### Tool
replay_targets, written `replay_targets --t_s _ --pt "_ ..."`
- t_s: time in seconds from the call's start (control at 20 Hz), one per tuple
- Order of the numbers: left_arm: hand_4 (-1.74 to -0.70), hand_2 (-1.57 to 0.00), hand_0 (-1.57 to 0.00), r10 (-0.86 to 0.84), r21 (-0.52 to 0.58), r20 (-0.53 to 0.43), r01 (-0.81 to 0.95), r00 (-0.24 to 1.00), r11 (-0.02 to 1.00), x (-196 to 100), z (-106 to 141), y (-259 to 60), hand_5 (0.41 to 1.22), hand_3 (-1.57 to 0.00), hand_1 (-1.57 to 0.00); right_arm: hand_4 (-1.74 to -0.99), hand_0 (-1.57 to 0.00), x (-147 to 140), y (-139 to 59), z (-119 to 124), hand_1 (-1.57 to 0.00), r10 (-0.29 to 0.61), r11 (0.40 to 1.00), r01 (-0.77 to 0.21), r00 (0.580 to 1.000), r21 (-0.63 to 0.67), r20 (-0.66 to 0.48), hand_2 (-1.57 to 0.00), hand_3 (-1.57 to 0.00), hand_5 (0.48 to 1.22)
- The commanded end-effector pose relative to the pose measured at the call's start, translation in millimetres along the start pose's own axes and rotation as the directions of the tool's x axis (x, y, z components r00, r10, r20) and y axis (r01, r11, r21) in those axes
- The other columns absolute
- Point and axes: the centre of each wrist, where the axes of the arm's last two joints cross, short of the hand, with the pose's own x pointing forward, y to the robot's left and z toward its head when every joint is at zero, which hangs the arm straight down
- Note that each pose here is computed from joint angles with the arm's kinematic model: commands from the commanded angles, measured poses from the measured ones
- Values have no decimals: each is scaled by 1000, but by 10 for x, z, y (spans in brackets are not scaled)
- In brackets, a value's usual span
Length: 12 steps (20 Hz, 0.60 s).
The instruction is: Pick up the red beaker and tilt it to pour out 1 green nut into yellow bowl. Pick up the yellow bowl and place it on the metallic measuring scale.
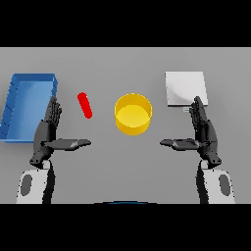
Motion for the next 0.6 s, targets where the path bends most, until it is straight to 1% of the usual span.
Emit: replay_targets --t_s 0.0,0.25,0.3,0.35,0.4,0.45,0.5,0.55 --pt "-1151 1 1 1 1 1 -1 1000 1000 -1 8 1 599 1 1 -1167 1 1 5 -3 1 -1 1000 1 1000 -1 0 1 1 599" --pt "-1151 1 1 -2 -7 3 2 1000 1000 5 94 0 599 1 1 -1167 1 9 67 -27 1 0 1000 0 1000 0 -1 1 1 599" --pt "-1151 1 1 -67 -41 13 67 998 997 47 185 32 599 1 1 -1167 1 31 27 58 1 161 987 -161 985 2 67 1 1 599" --pt "-1156 1 1 -105 -62 20 106 994 992 61 269 42 599 1 1 -1163 1 37 49 110 1 242 970 -243 966 -1 90 1 1 595" --pt "-1158 1 1 -127 -64 17 128 992 990 100 294 42 599 1 1 -1162 1 40 91 170 1 286 958 -287 952 -4 110 1 1 594" --pt "-1161 1 1 -136 -72 12 137 991 988 143 337 43 599 1 1 -1160 1 57 93 203 1 319 947 -321 941 -5 114 1 1 591" --pt "-1163 1 1 -144 -77 19 145 989 987 184 332 30 599 1 1 -1159 1 50 127 222 1 331 943 -332 937 -15 111 1 1 590" --pt "-1163 1 1 -160 -80 12 161 987 984 153 376 21 600 1 1 -1162 1 49 134 250 1 340 940 -340 934 -18 114 1 1 591"
